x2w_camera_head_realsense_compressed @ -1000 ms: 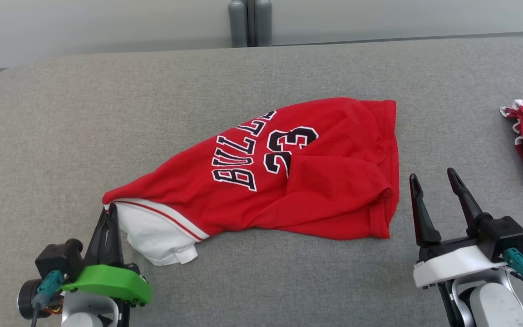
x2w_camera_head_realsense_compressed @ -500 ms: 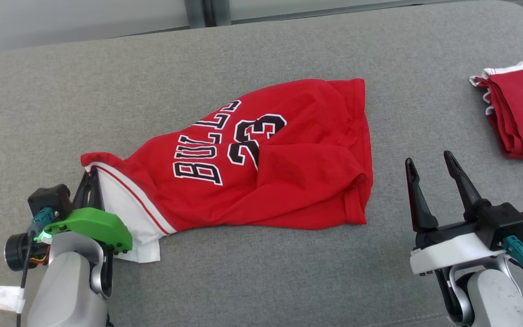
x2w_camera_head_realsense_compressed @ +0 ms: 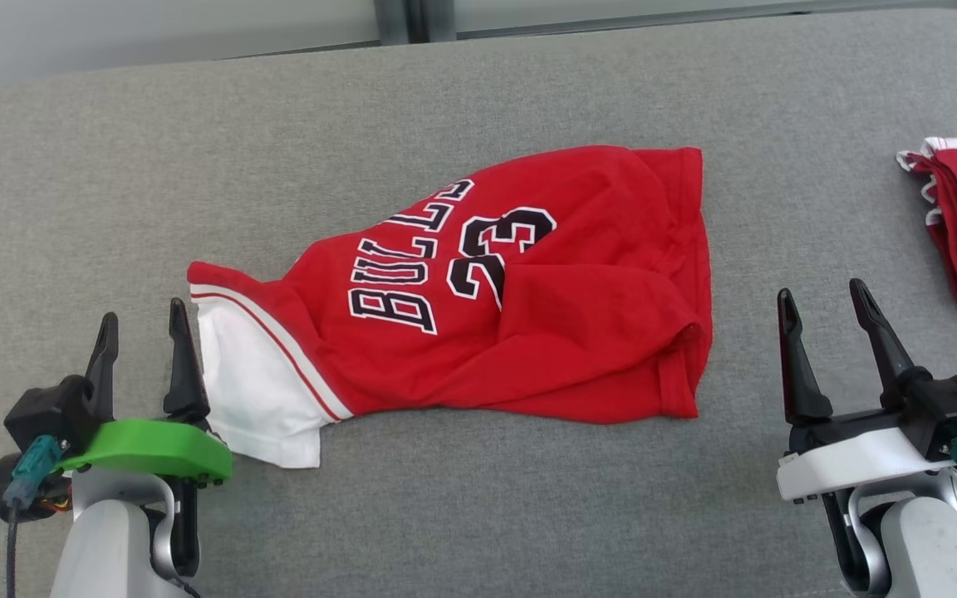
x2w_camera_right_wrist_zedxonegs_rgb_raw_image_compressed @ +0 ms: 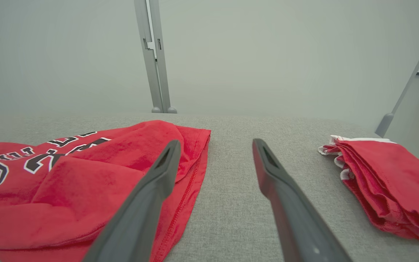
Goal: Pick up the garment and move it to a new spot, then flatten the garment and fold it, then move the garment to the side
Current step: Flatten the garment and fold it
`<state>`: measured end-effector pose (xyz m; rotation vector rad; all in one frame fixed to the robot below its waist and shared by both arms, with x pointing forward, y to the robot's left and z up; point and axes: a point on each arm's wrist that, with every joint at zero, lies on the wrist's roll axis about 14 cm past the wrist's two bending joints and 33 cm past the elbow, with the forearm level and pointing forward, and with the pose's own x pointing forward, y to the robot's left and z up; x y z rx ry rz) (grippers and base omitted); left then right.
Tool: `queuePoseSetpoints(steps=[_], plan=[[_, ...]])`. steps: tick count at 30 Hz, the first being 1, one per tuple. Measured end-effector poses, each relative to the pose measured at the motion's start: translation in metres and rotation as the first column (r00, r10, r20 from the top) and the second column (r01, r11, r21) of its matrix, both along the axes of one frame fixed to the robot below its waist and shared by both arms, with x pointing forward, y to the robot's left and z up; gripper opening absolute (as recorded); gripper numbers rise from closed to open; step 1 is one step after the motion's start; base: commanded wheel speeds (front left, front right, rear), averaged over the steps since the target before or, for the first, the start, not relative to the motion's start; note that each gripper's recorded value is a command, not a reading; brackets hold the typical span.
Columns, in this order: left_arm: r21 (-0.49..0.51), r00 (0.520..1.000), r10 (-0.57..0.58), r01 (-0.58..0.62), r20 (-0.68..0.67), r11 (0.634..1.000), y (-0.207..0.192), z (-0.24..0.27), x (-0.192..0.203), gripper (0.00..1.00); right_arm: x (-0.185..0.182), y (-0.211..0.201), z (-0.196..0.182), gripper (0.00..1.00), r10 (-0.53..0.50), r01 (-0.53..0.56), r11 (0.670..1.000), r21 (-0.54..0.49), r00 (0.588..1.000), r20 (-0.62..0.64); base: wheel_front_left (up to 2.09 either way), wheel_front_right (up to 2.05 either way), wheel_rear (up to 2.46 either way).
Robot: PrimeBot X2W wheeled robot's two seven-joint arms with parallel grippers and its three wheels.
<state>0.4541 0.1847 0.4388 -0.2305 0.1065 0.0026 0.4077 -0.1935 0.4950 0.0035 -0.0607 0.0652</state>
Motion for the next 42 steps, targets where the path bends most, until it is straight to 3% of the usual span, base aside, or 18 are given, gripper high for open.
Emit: queuePoseSetpoints(steps=[9, 15, 30, 42], plan=[[0.001, 0.982, 0.042, -0.043, 0.184, 0.999, 0.018, 0.061, -0.040, 1.00, -0.004, 0.018, 0.008, 1.00, 0.054, -0.054, 0.999, 0.007, 0.998, 0.017, 0.00, 0.00, 0.00], [-0.005, 0.966, -0.022, 0.024, 0.258, 1.000, -0.004, 0.088, -0.058, 1.00, -0.016, 0.034, 0.006, 1.00, 0.098, -0.098, 0.995, 0.030, 0.995, 0.008, 0.00, 0.00, 0.00], [-0.016, 0.971, -0.106, 0.112, 0.214, 0.994, -0.033, 0.077, -0.063, 1.00, -0.034, 0.045, -0.003, 1.00, 0.111, -0.109, 0.992, 0.070, 0.993, -0.027, 0.00, 0.00, 0.00], [-0.028, 0.981, -0.109, 0.115, 0.161, 0.993, -0.035, 0.061, -0.062, 1.00, -0.039, 0.038, -0.001, 1.00, 0.081, -0.079, 0.993, 0.090, 0.996, -0.026, 0.00, 0.00, 0.00]])
